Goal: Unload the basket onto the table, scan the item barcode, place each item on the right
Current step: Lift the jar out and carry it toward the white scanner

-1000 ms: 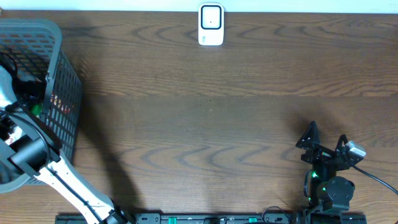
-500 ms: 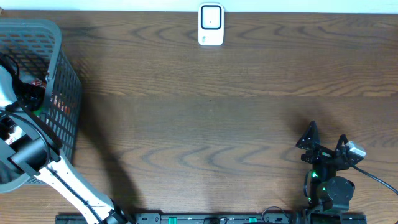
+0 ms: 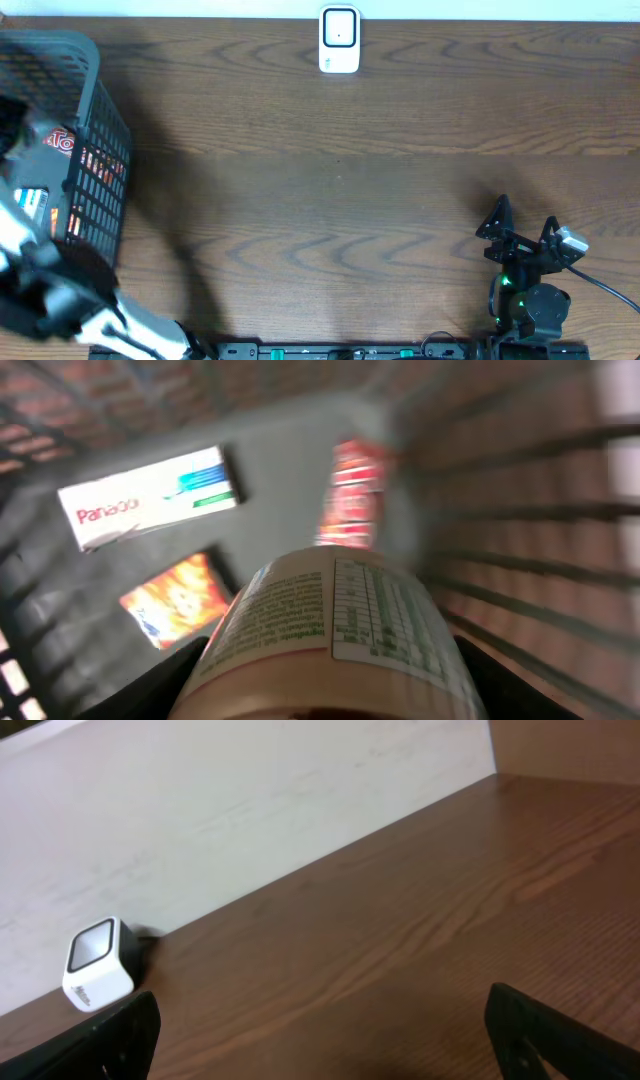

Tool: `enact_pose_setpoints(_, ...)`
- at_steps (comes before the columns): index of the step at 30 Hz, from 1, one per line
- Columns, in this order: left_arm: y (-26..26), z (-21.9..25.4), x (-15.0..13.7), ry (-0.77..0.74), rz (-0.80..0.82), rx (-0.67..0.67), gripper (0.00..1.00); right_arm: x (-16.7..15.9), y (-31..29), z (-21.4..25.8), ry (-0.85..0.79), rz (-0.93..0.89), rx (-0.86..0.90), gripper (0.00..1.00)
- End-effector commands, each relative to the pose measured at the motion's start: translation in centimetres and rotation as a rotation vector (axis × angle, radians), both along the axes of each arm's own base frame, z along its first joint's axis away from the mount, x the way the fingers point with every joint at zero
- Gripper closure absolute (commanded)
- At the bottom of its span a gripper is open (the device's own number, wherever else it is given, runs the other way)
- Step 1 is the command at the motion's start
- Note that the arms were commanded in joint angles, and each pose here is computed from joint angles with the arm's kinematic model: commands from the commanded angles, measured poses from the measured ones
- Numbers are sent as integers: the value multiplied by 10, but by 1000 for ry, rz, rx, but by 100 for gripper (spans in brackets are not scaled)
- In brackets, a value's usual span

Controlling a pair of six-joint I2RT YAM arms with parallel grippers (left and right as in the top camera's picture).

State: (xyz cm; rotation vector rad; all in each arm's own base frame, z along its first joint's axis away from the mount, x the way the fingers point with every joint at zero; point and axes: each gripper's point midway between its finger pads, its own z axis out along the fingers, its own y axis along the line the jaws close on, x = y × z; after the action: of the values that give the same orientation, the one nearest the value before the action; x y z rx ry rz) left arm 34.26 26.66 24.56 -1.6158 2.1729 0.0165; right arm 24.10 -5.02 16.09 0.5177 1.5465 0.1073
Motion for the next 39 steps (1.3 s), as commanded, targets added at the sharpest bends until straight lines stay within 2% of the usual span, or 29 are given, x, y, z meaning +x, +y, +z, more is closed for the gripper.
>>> enact_pose_setpoints(1,-42,74,4,-264,-81,-42,39,0,0,0,-6,-3,8,1)
enact_pose_setpoints(5,-100,135,12,-514,-230,-137,39,0,0,0,-6,-3,8,1)
enact_pose_setpoints(8,-151,168,19,-629,-359,-205,39,0,0,0,-6,-3,8,1)
enact_pose_setpoints(12,-228,179,32,-650,-559,-267,39,0,0,0,-6,-3,8,1)
enact_pose_setpoints(15,-289,168,42,-597,-705,-305,39,0,0,0,-6,-3,8,1)
enact_pose_setpoints(20,-374,123,52,-440,-919,-237,39,0,0,0,-6,-2,8,1)
enact_pose_setpoints(26,-448,45,53,-183,-1109,-123,38,0,0,0,-6,-3,8,1)
enact_pose_setpoints(27,-469,21,53,-122,-1182,-105,38,0,0,0,-6,-3,8,1)
enact_pose_setpoints(30,-497,-20,52,-19,-1275,-88,38,0,0,0,-6,-3,8,1)
enact_pose_setpoints(33,-514,-63,53,88,-1291,-87,38,0,0,0,-6,-3,8,1)
enact_pose_setpoints(39,-519,-145,55,287,-1198,-88,39,0,0,0,-6,-3,8,1)
